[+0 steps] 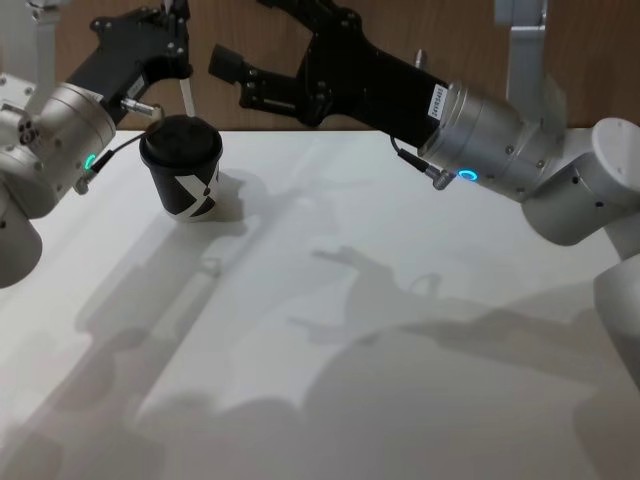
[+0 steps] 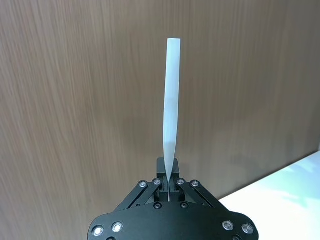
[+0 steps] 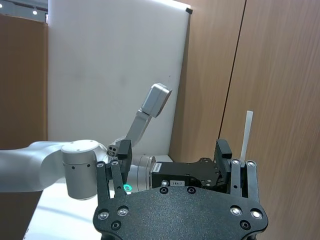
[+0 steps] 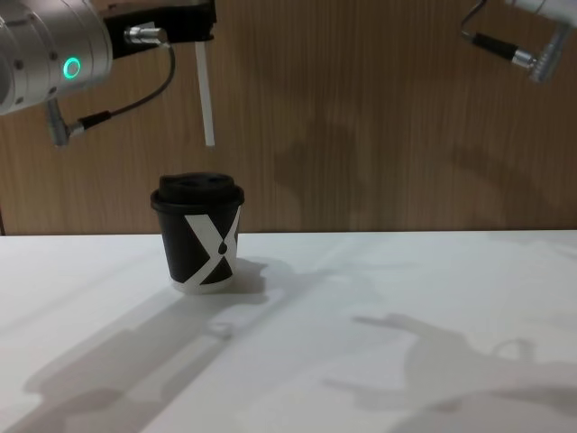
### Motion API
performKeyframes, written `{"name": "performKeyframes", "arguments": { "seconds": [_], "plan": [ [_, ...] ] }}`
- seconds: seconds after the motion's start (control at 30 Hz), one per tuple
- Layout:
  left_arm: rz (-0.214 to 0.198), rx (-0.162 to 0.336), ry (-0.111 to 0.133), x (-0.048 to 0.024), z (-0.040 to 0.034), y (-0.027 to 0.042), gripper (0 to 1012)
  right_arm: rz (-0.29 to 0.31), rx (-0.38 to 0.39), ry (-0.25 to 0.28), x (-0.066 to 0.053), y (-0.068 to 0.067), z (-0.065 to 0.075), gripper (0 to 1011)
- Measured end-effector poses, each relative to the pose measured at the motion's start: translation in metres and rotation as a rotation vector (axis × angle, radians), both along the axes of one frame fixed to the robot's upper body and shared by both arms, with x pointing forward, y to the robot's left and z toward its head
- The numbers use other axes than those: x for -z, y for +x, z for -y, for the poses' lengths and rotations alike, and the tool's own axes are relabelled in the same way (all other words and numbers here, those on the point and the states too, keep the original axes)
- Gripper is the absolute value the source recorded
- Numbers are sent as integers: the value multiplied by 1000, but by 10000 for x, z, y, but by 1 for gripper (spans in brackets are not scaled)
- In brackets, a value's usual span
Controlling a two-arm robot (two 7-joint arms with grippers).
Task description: Pick up the straw with one hand, pass it to the other hand, and insert it into the cup.
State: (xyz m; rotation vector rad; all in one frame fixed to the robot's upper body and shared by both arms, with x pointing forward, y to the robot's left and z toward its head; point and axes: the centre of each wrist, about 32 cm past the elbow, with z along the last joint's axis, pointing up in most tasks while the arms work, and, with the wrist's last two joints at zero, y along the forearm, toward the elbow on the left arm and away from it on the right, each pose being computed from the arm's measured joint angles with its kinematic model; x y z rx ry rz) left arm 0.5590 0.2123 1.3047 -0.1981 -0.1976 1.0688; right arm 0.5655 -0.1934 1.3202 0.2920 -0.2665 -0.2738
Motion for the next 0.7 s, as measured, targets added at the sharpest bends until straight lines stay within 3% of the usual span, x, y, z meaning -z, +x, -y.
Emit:
{"name": "performKeyframes", "arguments": {
  "seconds": [0.43,0.7],
  "plan": [
    [-16,-44,45,28,21,95,13,0,0,0,0,0,0,1001],
    [-22,-47,59,41,55,129,13,0,0,0,0,0,0,1001]
  ]
}}
